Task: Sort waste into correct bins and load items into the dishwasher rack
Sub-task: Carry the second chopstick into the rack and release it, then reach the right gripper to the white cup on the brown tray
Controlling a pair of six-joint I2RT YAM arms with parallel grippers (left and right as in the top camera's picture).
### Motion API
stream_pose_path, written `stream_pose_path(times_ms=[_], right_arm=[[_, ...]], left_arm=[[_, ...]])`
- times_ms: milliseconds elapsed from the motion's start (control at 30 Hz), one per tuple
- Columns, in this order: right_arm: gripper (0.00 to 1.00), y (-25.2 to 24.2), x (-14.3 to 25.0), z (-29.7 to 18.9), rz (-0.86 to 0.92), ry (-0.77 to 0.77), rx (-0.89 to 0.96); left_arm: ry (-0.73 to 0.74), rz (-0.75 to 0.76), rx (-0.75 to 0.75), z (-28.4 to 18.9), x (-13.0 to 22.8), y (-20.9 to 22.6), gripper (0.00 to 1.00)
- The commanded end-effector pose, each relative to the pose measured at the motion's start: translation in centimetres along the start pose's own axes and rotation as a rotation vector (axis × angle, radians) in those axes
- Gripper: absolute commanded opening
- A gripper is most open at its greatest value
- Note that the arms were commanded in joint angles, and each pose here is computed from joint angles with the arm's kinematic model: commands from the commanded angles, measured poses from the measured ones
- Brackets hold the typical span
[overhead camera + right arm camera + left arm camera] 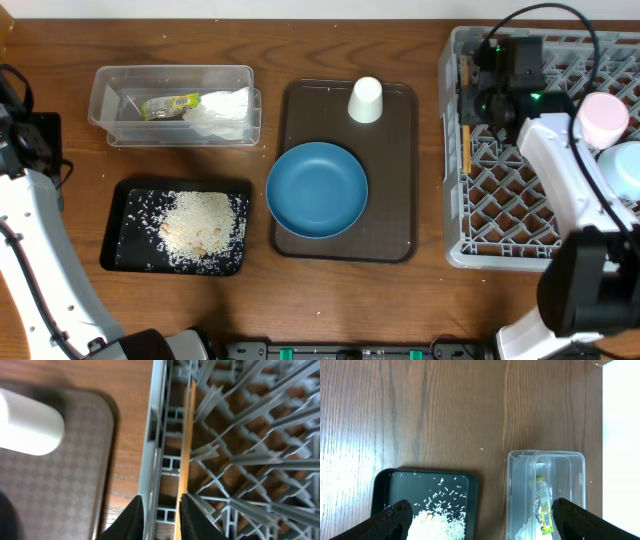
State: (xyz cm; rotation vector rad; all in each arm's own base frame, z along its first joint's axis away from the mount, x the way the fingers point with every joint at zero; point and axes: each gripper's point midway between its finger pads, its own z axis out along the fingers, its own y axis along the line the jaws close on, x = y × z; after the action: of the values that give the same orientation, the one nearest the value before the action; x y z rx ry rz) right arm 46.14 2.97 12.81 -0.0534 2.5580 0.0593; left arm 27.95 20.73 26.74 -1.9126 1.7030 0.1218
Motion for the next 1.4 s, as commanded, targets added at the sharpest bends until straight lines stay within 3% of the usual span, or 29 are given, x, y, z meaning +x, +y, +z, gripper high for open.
stream_pose_path(times_ms=[0, 133, 367, 467, 567, 667, 933, 1100, 1167, 1367], right_arm=[[0.28, -0.4, 0.2, 0.3, 0.014, 0.010, 0.001], [0.33, 0.5, 0.0, -0.4, 0.048, 0.006, -0.031], [0.37, 7.4, -1.4, -2.8, -0.005, -0.055, -0.331], [0.45, 10.0, -2.4, -3.2, 0.000, -0.095, -0.382], [0.69, 12.1, -3.4, -3.4, 0.002, -0.144, -0.367], [0.79, 13.6, -4.2, -4.3, -0.005, -0.146, -0.370], [0.84, 14.3, -5.5, -7.2, -0.068, 0.061, -0.337], [0.92, 14.1, -4.0, -6.0, -0.153, 0.233, -0.272], [0.99, 14.8, -3.9, -5.0, -0.175, 0.246, -0.278], [0.99, 17.9, -6.4, -4.3, -0.138, 0.135, -0.323]], left_arm=[[-0.008, 0.009, -0.015, 0.2, -0.2, 0.2, 0.92], [-0.008, 0.009, -0.015, 0.2, -0.2, 0.2, 0.92], [-0.008, 0.009, -0.015, 0.2, -0.2, 0.2, 0.92], [-0.008, 0.010, -0.015, 0.2, -0.2, 0.2, 0.92], [-0.008, 0.010, -0.015, 0.2, -0.2, 0.2, 0.92], [-0.008, 0.010, -0.015, 0.2, -0.2, 0.2, 0.92], [-0.008, 0.010, -0.015, 0.2, -0.2, 0.2, 0.92], [-0.008, 0.009, -0.015, 0.2, -0.2, 0.2, 0.92], [-0.008, 0.010, -0.015, 0.2, -0.2, 0.2, 0.92], [-0.008, 0.010, -0.015, 0.2, -0.2, 0.2, 0.92]])
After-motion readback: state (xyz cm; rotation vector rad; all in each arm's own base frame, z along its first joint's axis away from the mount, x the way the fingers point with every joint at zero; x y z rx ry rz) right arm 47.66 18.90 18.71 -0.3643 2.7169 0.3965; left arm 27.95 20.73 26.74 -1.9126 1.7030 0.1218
